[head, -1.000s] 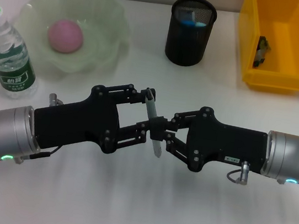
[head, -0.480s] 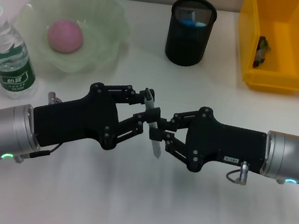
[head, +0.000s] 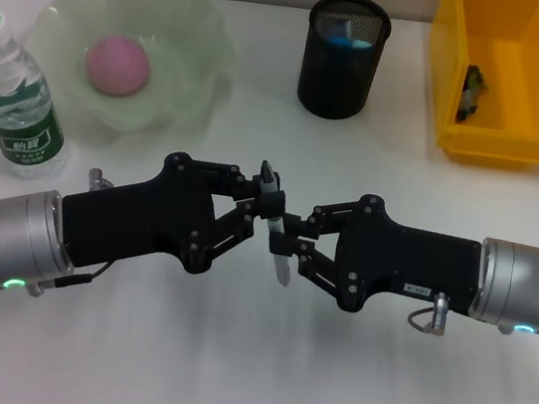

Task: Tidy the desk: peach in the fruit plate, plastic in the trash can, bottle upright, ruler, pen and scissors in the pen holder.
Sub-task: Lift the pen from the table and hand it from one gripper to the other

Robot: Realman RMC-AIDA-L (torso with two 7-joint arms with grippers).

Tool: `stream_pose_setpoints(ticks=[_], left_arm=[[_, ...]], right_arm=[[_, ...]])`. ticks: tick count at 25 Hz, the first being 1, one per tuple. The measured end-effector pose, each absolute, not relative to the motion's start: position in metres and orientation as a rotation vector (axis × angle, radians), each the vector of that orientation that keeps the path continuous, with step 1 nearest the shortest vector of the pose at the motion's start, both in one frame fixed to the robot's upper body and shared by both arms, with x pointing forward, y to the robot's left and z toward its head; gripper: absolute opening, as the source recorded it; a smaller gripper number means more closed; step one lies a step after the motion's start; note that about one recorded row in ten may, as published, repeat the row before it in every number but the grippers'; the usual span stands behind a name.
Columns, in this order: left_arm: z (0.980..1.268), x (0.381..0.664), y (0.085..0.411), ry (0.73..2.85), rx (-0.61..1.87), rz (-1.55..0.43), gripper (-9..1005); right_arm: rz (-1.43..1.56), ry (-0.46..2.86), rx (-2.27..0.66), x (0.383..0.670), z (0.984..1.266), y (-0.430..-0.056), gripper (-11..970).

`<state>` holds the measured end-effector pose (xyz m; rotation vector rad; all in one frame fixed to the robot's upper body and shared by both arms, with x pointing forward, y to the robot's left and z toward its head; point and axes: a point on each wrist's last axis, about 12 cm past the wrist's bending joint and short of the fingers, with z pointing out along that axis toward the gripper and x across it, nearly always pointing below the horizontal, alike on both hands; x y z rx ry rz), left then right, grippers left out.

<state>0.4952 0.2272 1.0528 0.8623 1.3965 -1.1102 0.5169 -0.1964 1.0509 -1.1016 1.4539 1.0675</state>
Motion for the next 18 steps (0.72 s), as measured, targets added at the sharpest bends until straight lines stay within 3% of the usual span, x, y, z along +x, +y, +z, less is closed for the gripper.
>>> stream_pose_setpoints(ticks=[2,9,18], left_arm=[[1.0529,0.4952,0.2271,1.396,0.862,-1.111,128],[1.0533,0.4952,0.2271,1.394,0.858,-1.115,128],[1.0532,0.4948,0.2270,1.395,0.858,-1.119,128]], right_arm=[[1.068,1.454,-1.100,0.5169,1.0510,-0.1964,119],[1.091,1.467,-1.094,0.5184,1.0524,-0.1948,120],[1.090,1.478,-1.067,0.5203,1.0534,-0.1960,261]])
